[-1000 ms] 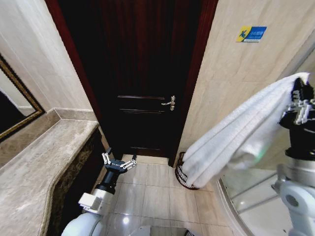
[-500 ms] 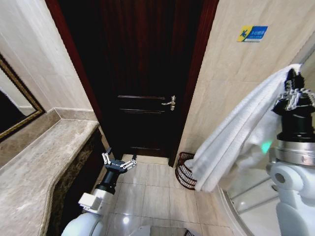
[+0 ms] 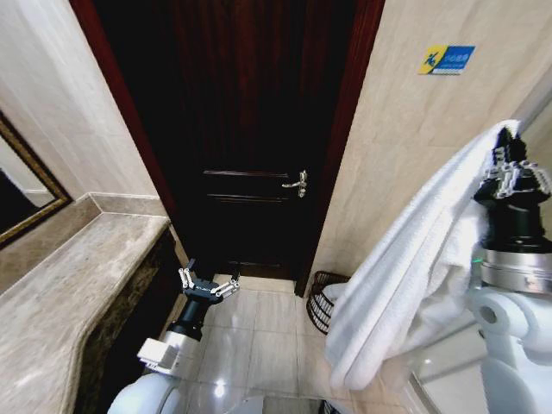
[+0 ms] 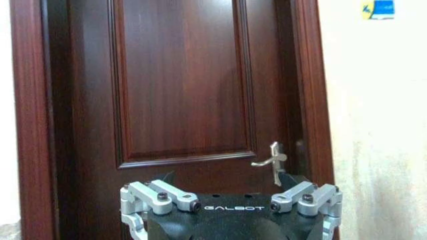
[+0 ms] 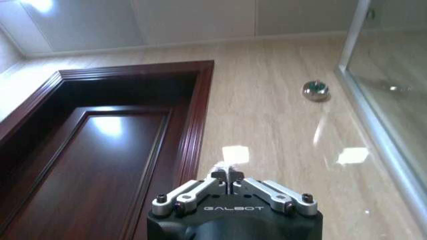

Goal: Discard the used towel into the hamper.

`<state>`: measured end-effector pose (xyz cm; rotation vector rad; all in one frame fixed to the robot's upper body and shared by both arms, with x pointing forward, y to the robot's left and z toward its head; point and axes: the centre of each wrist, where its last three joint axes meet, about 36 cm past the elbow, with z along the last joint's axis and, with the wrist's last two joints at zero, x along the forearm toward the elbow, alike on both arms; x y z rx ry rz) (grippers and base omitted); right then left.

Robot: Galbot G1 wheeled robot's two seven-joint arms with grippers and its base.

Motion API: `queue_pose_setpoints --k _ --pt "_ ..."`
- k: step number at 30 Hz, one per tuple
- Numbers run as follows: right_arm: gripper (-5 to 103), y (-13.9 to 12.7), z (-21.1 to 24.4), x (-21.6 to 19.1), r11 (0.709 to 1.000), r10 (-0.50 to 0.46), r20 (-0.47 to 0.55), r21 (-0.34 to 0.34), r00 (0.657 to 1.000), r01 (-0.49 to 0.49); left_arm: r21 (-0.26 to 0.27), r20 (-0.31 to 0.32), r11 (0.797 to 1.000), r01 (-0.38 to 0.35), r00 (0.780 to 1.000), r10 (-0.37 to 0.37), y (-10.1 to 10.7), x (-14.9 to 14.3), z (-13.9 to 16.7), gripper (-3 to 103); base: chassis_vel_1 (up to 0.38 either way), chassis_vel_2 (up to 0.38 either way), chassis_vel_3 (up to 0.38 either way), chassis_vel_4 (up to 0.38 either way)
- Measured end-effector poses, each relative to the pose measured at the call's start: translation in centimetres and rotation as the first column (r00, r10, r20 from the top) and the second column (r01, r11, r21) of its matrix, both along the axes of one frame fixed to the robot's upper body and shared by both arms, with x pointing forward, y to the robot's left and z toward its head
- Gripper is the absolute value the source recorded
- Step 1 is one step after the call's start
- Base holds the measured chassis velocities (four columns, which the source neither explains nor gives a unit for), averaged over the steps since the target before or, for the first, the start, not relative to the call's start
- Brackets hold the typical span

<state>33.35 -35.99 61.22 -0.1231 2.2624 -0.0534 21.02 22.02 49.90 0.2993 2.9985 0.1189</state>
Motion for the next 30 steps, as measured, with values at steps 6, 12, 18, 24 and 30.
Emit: queue_pose_setpoints --k 6,12,18,24,30 --pt "1 -0.4 -0.1 0.1 1.000 0.010 0.016 -0.004 1.000 -0.010 0.000 0.000 1.000 0.000 1.000 0.000 0.0 0.0 0.0 100 -0.154 0.174 0.155 -0.117" --pt "1 -1.4 -0.7 0.7 1.000 -0.016 0.001 0.005 1.000 0.016 0.000 0.000 1.000 0.000 1.000 0.000 0.0 0.0 0.0 100 -0.044 0.024 -0.025 -0.018" --pt "1 -2.5 -1.7 2.0 0.999 -0.035 -0.012 0.012 0.999 0.035 0.000 0.000 1.000 0.000 1.000 0.000 0.0 0.0 0.0 100 0.039 -0.016 -0.022 0.023" --pt "1 -3.4 -2.7 3.7 0.998 -0.052 -0.026 0.022 0.998 0.052 0.000 0.000 1.000 0.000 1.000 0.000 0.0 0.0 0.0 100 0.000 0.000 0.000 0.000" --pt "1 -4.6 -3.8 5.6 0.997 -0.062 -0.037 0.032 0.997 0.063 0.000 0.000 1.000 0.000 1.000 0.000 0.0 0.0 0.0 100 0.000 0.000 0.000 0.000"
